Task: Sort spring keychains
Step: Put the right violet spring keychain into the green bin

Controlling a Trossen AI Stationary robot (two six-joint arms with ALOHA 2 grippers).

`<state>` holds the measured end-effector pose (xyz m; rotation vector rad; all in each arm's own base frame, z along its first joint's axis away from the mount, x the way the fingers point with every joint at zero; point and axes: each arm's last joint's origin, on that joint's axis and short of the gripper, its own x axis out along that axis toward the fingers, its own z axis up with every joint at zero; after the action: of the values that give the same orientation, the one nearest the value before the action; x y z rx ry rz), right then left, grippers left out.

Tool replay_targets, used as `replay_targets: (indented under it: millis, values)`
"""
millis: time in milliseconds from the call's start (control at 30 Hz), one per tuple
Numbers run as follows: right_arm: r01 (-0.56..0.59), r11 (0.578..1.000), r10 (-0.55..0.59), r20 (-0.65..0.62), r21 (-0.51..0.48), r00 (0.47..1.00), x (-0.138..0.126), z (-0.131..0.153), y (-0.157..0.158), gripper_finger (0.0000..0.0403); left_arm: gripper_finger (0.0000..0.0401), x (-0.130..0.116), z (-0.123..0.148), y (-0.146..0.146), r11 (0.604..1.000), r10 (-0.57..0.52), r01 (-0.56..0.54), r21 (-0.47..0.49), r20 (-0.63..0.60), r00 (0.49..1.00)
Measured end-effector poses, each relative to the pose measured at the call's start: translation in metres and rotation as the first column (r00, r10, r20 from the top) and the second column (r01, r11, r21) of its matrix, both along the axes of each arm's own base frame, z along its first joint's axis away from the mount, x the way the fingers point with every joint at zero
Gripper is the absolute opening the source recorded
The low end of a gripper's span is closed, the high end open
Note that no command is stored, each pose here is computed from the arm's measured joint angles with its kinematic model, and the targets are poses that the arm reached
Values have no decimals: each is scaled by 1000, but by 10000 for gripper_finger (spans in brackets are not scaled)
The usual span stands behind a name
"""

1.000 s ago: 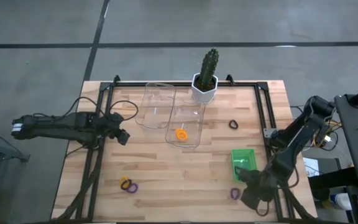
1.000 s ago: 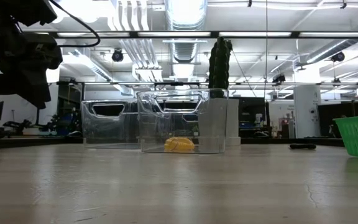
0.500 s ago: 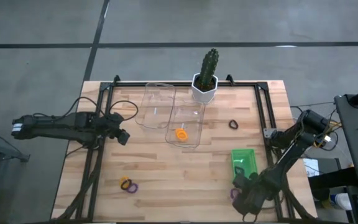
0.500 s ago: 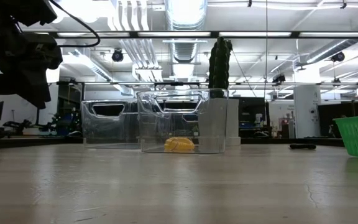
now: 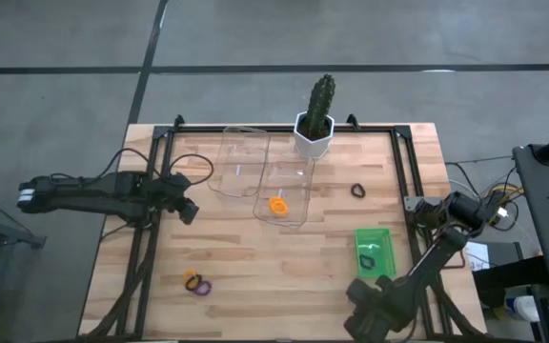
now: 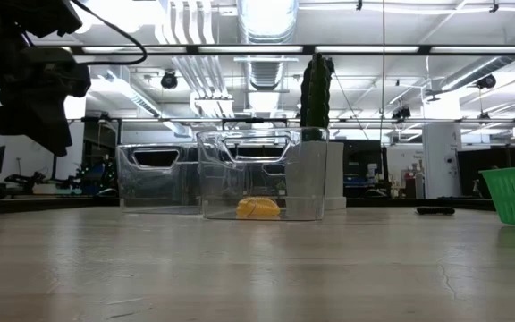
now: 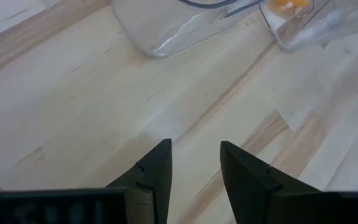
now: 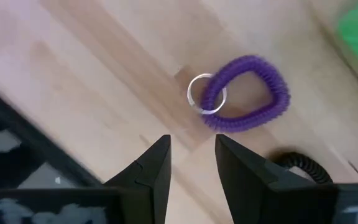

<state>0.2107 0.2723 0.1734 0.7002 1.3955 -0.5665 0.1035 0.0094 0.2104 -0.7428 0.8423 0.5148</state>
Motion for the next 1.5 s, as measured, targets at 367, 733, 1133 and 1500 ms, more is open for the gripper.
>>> replay_targets:
  millis: [367,733,1133,1500]
  values:
    - [150,989,-149,36,-10,988,-1,16,-3,118,128,0,0,0,998,-49,49,33,-11,999]
    - [145,989,-144,35,-9,989,-1,16,-3,118,128,-2,-1,0,995,-87,89,52,-40,995]
    - [121,993,-121,37,3,992,-1,18,-3,118,128,-2,-1,0,992,-108,110,66,-44,993]
    - [117,993,-116,-13,33,993,6,5,0,118,128,-2,-1,0,992,-107,110,65,-45,993]
